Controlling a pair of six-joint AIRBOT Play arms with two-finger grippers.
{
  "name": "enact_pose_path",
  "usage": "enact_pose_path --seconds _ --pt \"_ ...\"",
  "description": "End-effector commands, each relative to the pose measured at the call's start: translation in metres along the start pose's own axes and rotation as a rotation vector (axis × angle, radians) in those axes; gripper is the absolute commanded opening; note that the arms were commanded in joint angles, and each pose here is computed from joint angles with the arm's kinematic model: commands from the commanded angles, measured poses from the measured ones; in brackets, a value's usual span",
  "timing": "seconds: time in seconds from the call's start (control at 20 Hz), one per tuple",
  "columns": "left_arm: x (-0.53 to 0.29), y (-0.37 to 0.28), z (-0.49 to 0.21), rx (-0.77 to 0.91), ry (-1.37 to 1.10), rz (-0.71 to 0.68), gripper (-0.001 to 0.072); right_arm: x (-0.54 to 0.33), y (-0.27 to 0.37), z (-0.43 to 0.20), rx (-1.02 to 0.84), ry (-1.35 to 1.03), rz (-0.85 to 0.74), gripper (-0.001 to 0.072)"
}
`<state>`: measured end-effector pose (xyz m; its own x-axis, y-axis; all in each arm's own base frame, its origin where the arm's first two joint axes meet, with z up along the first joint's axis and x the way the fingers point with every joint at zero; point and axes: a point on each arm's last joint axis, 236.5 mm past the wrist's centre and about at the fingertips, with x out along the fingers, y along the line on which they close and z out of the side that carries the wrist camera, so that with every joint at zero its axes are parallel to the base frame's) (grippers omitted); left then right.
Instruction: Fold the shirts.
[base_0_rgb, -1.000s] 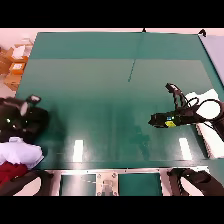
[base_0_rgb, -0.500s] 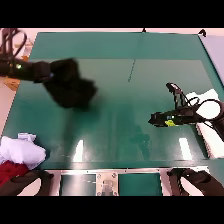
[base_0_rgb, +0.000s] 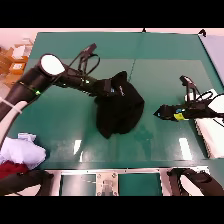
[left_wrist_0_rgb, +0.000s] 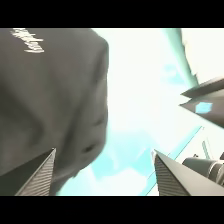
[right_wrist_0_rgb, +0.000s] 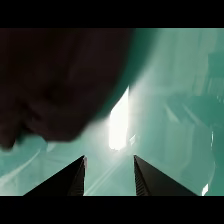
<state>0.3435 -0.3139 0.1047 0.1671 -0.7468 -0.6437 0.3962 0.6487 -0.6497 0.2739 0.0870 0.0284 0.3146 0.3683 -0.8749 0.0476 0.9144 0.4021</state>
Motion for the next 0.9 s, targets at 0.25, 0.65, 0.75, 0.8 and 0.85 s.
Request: enact_pose_path --seconds 0.25,0.65,0.75,0.8,0.85 --pt "-0.025 0.094 -0.1 -0.19 0.366 0.128 0.0677 0.03 -0.04 0.018 0.155 0.062 0.028 0.0359" --pt "0.074 0.116 -0.187 -0.309 0.292 0.169 0.0676 0.094 -0.014 0.087 0.254 0.047 0.274 0.036" --pt "0.09 0.112 -0.178 -0.286 0.218 0.178 0.0477 0.104 -0.016 0.095 0.254 0.052 0.291 0.0375" --pt "0.096 0.111 -0.177 -0.277 0.203 0.182 0.0464 0.108 -0.016 0.098 0.261 0.056 0.295 0.0408" --pt "0.102 0.11 -0.18 -0.274 0.206 0.185 0.0464 0.11 -0.017 0.1 0.262 0.061 0.297 0.0411"
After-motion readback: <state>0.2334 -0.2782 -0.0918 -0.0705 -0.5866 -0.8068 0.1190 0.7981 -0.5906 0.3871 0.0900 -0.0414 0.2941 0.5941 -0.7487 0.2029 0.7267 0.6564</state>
